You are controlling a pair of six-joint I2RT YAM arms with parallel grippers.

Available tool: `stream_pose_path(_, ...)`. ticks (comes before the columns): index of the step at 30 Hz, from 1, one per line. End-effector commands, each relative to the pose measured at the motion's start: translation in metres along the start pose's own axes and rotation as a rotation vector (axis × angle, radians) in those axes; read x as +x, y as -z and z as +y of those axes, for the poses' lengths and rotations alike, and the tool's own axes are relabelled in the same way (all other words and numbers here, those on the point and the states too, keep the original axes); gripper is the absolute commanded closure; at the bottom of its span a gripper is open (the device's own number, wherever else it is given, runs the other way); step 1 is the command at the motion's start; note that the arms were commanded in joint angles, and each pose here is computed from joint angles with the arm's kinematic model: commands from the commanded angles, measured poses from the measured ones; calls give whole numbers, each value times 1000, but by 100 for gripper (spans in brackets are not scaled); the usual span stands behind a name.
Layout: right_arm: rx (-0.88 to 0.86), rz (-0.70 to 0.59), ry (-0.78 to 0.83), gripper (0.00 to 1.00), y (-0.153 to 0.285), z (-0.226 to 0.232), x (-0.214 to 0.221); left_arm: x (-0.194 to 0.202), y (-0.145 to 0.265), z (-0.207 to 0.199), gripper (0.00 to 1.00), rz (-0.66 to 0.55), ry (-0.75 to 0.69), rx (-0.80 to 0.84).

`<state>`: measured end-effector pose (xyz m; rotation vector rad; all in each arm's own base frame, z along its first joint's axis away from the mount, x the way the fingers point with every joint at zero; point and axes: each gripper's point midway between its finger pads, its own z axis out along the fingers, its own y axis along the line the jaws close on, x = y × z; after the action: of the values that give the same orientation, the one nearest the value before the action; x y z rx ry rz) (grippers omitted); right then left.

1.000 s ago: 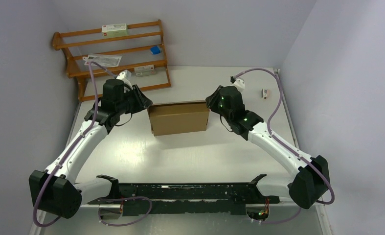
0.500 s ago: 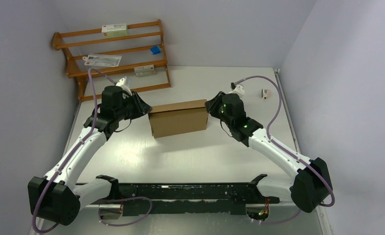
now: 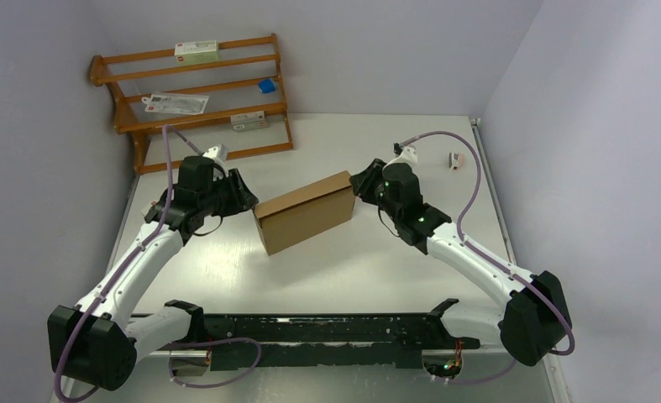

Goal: Fold the paper box

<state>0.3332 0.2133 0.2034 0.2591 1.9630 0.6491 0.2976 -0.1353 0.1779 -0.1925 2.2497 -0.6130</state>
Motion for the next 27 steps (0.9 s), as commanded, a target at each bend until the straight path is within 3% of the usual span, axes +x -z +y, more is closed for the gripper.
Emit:
stream_pose_path(1,111,150,87,66,5,-41,46,23,6,15,49,81,-22,-53)
stream_pose_path(5,84,136,85,64,3,-32,40,20,10,12,40,66,-8,-45)
stream_pose_path(9,42,114,106,56,1,-12,21,-13,28,8,31,-24,-55,-89)
stream_pose_path(13,21,72,127,39,6,2,-2,-36,48,2,26,-81,-127,-104)
stream_pose_path(17,14,36,90,14,14,6,-13,-31,58,-8,23,-62,-131,-55)
stream_pose_path(19,9,34,73,7,15,7,-13,-24,61,-11,23,-45,-100,-31)
stream_pose_path(25,-27,67,9,6,11,13,-2,-3,72,-15,19,-69,105,20)
stream_pose_path(27,-47,66,-33,7,10,15,2,-7,79,-20,16,-130,182,59)
